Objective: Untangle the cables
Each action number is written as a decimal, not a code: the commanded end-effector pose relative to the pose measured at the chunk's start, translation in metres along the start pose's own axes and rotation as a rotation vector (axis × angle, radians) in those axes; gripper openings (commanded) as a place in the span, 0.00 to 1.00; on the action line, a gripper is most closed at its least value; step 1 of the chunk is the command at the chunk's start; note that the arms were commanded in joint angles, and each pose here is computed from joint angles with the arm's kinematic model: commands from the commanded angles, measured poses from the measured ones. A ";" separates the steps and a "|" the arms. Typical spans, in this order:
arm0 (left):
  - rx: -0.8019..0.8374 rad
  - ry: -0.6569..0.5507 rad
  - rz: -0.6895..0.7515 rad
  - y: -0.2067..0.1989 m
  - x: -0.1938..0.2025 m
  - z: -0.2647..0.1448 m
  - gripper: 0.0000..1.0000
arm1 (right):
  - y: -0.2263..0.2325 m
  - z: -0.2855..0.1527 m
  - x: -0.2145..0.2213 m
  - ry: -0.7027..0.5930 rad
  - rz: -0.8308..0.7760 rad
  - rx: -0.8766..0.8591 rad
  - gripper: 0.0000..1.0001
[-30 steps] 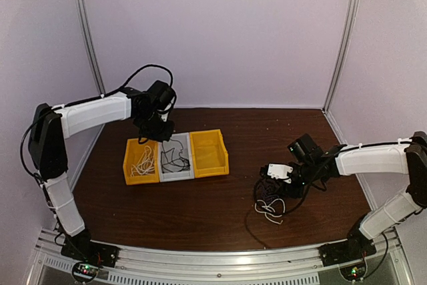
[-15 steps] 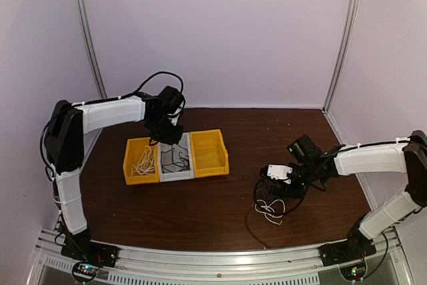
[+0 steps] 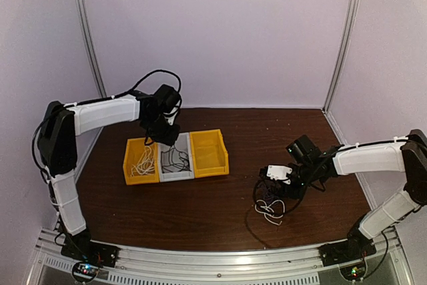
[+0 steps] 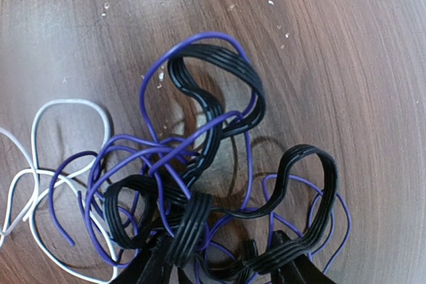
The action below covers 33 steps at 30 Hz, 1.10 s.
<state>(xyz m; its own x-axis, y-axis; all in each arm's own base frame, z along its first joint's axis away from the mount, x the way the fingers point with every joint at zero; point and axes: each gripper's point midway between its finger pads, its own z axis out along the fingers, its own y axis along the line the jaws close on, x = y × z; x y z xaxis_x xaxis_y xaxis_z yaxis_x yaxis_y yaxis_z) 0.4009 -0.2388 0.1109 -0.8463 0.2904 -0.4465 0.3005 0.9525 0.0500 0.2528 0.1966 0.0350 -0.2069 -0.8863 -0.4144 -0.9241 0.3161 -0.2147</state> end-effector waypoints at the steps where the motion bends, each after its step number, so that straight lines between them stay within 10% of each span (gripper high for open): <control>1: -0.011 -0.118 -0.017 0.014 -0.018 -0.050 0.31 | 0.002 0.001 0.004 0.031 -0.010 -0.004 0.51; 12: 0.367 -0.380 0.360 -0.069 0.028 -0.137 0.38 | 0.002 0.001 0.004 0.033 -0.013 -0.002 0.52; 33: 0.010 -0.316 0.876 -0.080 0.073 -0.066 0.42 | 0.003 0.003 0.006 0.047 -0.014 -0.005 0.52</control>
<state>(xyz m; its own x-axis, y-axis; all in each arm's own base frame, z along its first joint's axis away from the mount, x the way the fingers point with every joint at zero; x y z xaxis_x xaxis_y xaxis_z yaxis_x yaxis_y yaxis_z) 0.2664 -0.2877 0.1370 -0.2274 0.8177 -0.5288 0.8201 0.4536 0.3488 0.2520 0.1973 0.0344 -0.2030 -0.8893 -0.4098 -0.9251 0.3114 -0.2174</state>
